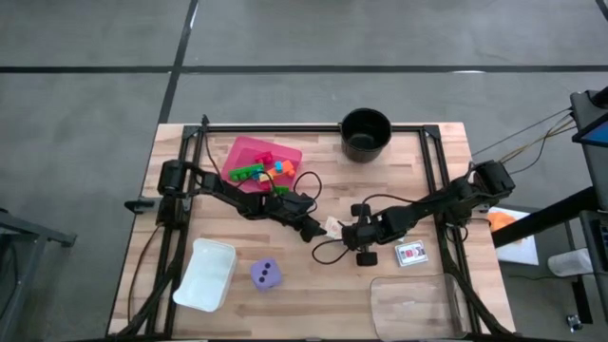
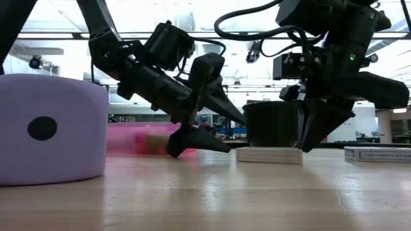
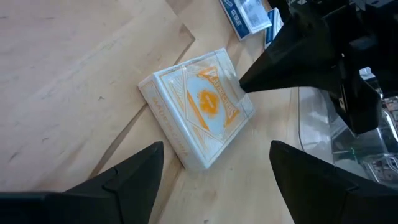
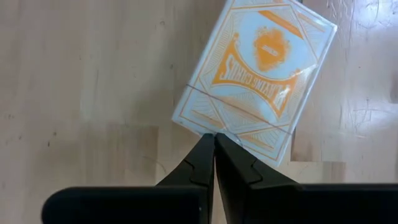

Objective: Pick & Place Toys
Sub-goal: Put the yellow deck of cards into the transparent bin

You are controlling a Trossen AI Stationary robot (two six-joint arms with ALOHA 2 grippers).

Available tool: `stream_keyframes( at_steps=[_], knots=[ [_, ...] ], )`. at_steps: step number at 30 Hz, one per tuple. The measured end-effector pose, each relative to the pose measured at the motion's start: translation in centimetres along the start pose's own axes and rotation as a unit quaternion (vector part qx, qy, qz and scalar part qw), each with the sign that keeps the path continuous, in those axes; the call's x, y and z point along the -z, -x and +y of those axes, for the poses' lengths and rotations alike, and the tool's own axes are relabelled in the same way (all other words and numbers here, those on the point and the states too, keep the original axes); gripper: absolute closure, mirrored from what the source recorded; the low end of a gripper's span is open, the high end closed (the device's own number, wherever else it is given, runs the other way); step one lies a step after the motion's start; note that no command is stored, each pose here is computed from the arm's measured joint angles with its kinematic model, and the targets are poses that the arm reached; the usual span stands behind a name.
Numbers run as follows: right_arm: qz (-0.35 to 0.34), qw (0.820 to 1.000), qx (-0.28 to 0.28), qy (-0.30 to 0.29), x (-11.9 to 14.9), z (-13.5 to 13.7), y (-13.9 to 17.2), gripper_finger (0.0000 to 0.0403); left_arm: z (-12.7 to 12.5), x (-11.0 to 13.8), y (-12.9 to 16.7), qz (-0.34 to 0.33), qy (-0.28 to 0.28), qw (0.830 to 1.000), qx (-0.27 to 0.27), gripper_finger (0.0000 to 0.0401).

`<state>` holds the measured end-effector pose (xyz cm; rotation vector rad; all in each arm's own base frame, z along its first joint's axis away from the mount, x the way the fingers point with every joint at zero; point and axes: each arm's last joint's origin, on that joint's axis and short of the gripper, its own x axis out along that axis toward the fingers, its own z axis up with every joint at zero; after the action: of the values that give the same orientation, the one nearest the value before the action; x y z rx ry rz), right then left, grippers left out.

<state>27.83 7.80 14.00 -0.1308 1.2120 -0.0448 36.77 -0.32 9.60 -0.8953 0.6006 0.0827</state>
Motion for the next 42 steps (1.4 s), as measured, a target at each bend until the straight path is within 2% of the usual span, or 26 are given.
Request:
stream_keyframes(
  at_steps=[22,28,36,42],
  knots=[
    [0.013,1.000,-0.019,0.005,0.2,0.2,-0.5,0.0385,0.2,-0.3,-0.3,-0.017,0.006,0.999,-0.047,0.0106],
    [0.024,0.999,-0.043,0.010,0.7,0.3,-0.8,0.0385,-0.1,-0.7,-1.3,-0.009,0.003,0.998,-0.068,0.0106],
    [0.024,0.999,-0.040,0.009,0.7,0.3,-0.8,0.0385,-0.7,-1.4,-2.9,0.004,-0.007,0.998,-0.068,0.0106],
    [0.015,1.000,-0.020,0.015,0.8,0.4,-0.4,0.0385,-0.7,-1.3,-2.9,0.024,-0.024,0.997,-0.076,0.0106]
  ],
)
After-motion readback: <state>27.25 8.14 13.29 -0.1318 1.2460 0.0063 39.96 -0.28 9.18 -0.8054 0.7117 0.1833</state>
